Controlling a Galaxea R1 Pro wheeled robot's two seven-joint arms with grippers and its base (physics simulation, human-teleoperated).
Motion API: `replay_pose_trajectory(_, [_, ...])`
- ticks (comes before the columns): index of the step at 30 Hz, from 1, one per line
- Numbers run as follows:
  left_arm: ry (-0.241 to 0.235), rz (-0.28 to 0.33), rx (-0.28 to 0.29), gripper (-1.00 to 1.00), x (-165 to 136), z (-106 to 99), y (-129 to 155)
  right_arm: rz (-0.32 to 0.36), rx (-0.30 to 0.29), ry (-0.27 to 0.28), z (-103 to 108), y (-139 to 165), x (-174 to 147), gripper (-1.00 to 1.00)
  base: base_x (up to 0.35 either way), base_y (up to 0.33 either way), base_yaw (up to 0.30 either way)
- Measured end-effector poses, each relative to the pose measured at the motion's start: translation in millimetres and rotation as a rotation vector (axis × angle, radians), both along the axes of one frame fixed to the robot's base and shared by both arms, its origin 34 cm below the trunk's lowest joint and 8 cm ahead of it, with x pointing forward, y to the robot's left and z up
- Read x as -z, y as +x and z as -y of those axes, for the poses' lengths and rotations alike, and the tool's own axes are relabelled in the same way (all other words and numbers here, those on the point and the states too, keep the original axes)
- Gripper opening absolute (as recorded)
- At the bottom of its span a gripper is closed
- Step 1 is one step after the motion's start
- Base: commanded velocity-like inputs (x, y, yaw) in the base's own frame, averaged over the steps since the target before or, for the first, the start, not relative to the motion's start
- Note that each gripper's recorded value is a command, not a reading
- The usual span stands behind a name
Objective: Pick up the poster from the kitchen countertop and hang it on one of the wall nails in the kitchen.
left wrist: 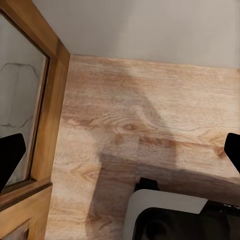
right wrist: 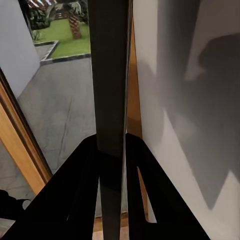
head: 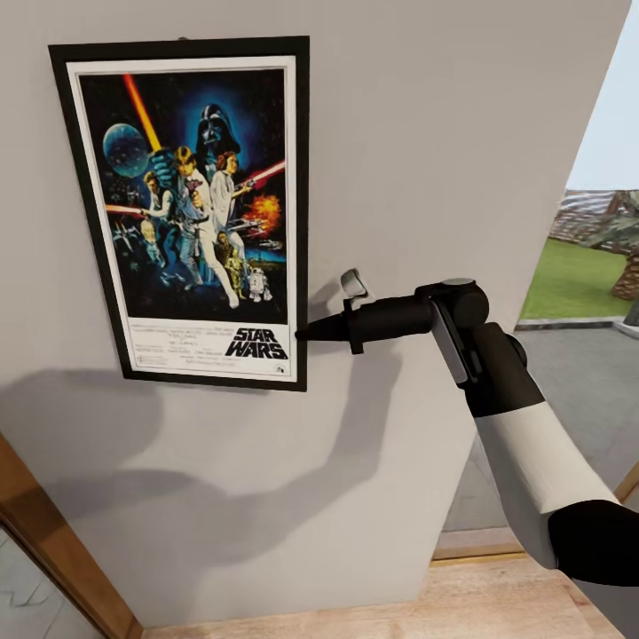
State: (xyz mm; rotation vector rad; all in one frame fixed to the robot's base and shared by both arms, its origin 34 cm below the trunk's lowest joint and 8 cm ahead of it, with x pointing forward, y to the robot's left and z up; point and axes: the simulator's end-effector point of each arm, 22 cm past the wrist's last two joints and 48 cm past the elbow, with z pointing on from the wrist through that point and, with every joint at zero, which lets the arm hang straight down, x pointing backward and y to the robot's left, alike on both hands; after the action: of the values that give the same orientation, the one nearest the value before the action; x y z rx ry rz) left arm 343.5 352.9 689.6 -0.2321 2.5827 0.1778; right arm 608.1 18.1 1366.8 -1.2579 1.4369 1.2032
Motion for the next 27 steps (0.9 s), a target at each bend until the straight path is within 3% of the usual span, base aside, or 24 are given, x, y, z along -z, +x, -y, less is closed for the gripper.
replay_pose_trajectory(27, [0.005,0.001,0.001,1.0,-0.6,-2.1,0.4,-0.004,0.008,-0.002,0.9,1.5,2.2,-1.0,0.004,0.0,0.0])
